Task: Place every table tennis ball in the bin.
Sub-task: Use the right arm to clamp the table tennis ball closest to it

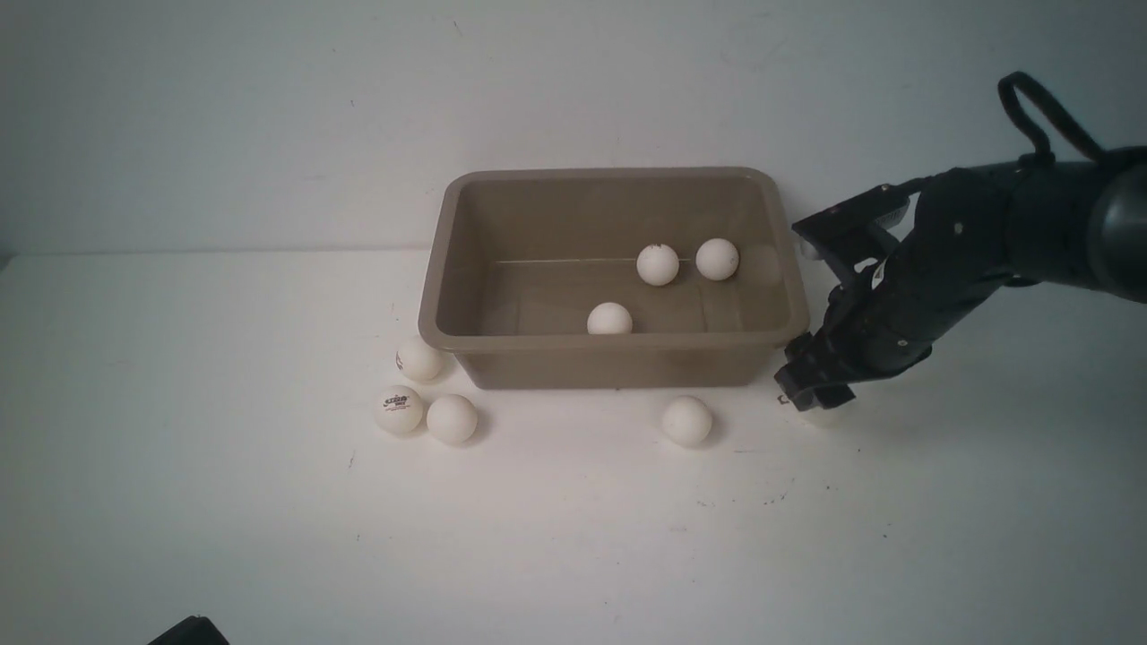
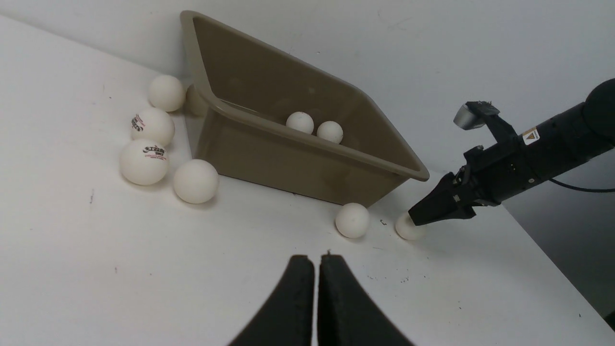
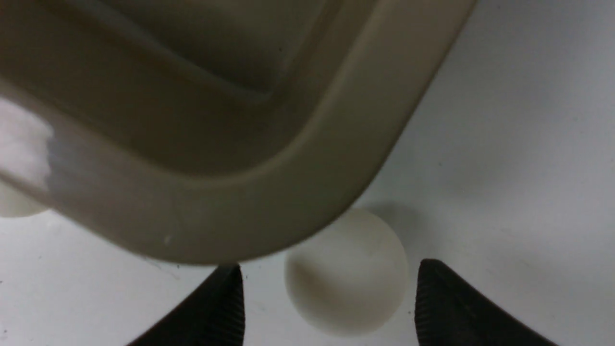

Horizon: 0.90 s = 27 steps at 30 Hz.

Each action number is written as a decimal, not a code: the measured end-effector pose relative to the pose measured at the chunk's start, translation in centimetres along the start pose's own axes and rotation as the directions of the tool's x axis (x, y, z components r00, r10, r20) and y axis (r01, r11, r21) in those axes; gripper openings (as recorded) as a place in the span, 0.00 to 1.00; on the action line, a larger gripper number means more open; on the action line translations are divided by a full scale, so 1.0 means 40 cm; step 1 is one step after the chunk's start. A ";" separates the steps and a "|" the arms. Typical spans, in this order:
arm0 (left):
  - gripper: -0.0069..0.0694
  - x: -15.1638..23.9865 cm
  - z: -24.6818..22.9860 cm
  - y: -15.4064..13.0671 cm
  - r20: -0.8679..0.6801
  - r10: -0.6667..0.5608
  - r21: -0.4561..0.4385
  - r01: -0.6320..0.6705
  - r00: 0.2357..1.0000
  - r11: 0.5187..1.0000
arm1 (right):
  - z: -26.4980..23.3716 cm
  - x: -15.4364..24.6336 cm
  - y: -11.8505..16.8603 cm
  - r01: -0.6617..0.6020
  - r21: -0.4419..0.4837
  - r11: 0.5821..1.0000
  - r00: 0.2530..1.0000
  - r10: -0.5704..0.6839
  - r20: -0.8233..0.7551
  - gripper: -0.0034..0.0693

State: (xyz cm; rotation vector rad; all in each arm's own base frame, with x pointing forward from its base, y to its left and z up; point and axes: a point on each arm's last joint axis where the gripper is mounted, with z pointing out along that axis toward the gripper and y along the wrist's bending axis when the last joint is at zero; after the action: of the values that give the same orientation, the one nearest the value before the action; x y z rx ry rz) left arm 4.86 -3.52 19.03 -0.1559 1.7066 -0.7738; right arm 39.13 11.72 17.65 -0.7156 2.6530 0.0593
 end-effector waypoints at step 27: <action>0.09 0.000 0.000 0.000 0.000 0.000 0.000 0.000 1.000 1.000 | -0.224 -0.076 0.003 0.082 0.106 0.991 0.961 -0.107 0.255 0.55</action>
State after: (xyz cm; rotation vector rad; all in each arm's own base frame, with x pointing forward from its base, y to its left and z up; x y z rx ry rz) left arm 4.86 -3.52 19.03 -0.1555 1.7064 -0.7737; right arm 38.29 12.02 27.06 -0.7472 2.3519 0.0007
